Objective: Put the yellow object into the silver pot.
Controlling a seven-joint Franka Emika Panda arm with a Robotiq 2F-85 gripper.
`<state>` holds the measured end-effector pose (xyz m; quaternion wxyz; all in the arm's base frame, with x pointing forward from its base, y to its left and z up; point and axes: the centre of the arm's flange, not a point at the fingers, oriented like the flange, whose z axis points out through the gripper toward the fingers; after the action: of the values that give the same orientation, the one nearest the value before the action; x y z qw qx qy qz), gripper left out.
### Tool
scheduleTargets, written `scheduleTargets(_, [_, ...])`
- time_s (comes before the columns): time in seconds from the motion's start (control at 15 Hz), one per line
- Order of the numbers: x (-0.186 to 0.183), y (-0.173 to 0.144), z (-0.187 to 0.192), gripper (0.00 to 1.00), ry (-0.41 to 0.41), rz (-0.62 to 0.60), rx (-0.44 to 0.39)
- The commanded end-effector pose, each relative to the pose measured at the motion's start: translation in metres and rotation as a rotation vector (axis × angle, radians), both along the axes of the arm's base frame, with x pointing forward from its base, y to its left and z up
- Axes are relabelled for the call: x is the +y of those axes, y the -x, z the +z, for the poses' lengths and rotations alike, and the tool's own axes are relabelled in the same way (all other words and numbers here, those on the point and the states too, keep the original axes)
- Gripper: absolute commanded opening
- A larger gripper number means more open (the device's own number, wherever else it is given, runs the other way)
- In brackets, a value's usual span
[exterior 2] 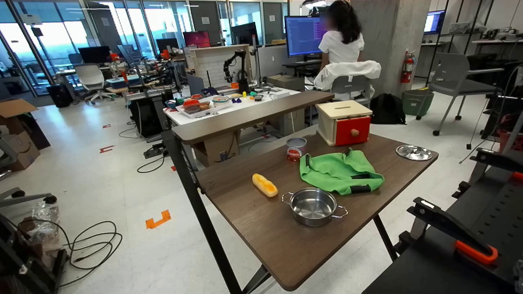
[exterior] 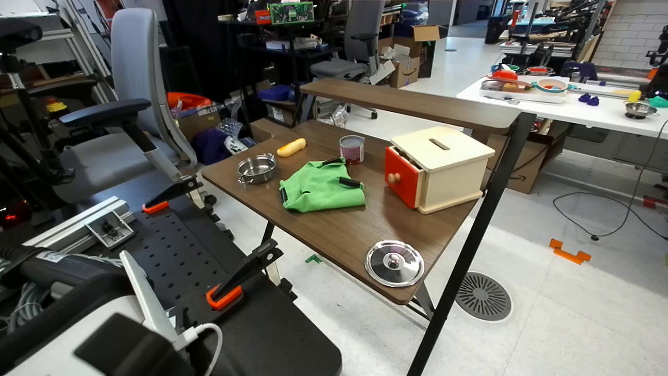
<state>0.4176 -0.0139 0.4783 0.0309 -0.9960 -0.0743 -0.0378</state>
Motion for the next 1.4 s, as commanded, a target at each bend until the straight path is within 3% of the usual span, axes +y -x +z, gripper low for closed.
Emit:
scheduleTargets(0.0, [0.009, -0.007, -0.030, 1.00, 0.025, -0.006, 0.018])
scheduleTargets(0.33, [0.048, -0.024, -0.101, 1.00, 0.051, 0.022, 0.007])
scheduleTargets(0.73, [0.102, -0.056, -0.193, 1.00, 0.120, -0.038, -0.062])
scheduleTargets(1.33, [0.173, -0.137, -0.298, 1.00, 0.146, -0.145, 0.010])
